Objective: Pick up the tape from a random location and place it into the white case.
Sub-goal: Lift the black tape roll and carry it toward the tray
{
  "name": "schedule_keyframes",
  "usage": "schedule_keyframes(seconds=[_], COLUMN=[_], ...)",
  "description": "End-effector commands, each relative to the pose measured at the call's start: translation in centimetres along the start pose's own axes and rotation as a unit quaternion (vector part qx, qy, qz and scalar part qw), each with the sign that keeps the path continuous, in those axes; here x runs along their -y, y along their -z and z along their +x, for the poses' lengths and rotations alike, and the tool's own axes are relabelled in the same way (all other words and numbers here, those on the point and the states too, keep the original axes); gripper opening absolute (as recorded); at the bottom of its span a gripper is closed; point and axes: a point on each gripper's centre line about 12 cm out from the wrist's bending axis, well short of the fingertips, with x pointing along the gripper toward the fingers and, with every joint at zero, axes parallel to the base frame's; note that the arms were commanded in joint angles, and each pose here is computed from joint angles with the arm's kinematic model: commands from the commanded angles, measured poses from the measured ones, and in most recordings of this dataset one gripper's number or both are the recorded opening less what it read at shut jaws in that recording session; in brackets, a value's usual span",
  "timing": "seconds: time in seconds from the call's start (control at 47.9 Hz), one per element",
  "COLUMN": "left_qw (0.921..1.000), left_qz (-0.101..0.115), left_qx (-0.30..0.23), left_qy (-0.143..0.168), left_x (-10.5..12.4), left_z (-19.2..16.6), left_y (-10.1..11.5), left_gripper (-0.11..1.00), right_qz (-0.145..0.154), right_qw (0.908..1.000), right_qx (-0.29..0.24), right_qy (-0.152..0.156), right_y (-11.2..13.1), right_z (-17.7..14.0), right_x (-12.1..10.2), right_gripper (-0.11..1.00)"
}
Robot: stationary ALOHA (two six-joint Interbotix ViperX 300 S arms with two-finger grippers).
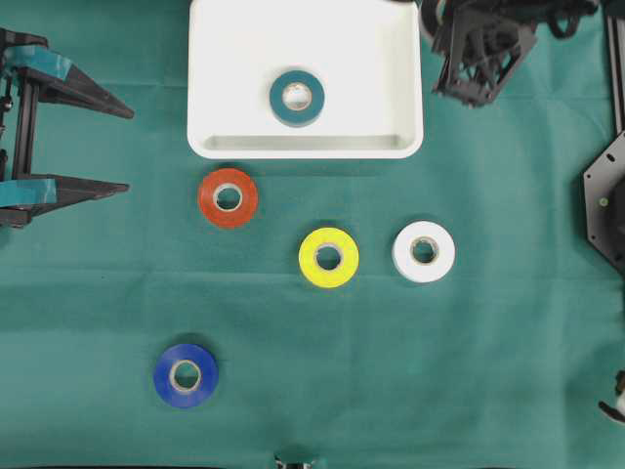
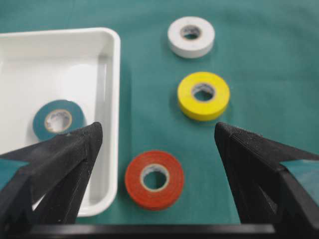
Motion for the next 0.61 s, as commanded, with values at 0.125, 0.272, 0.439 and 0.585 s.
schedule_keyframes(seconds=[0.125, 0.272, 0.439, 0.585], left_qw=[0.9999, 0.9999, 0.9999, 0.9999], left_qz=[0.000, 0.000, 0.000, 0.000], left_qx=[0.016, 0.016, 0.015, 0.016], left_qy=[0.000, 0.000, 0.000, 0.000], left_x=[0.0, 0.0, 0.0, 0.0], left_z=[-0.3, -0.3, -0.3, -0.3], left_y=[-1.2, -1.2, -1.2, -1.2], left_gripper=[0.99, 0.99, 0.99, 0.99], right_qz=[0.010, 0.013, 0.008, -0.006], right_qw=[0.9998, 0.9994, 0.9993, 0.9993], right_qx=[0.020, 0.029, 0.034, 0.034], right_qy=[-0.001, -0.012, -0.013, -0.012], right_y=[-0.2, -0.6, -2.0, -4.1], right_z=[-1.0, -0.9, -0.2, 0.9], right_x=[0.7, 0.4, 0.0, -0.4], right_gripper=[0.26, 0.26, 0.26, 0.26])
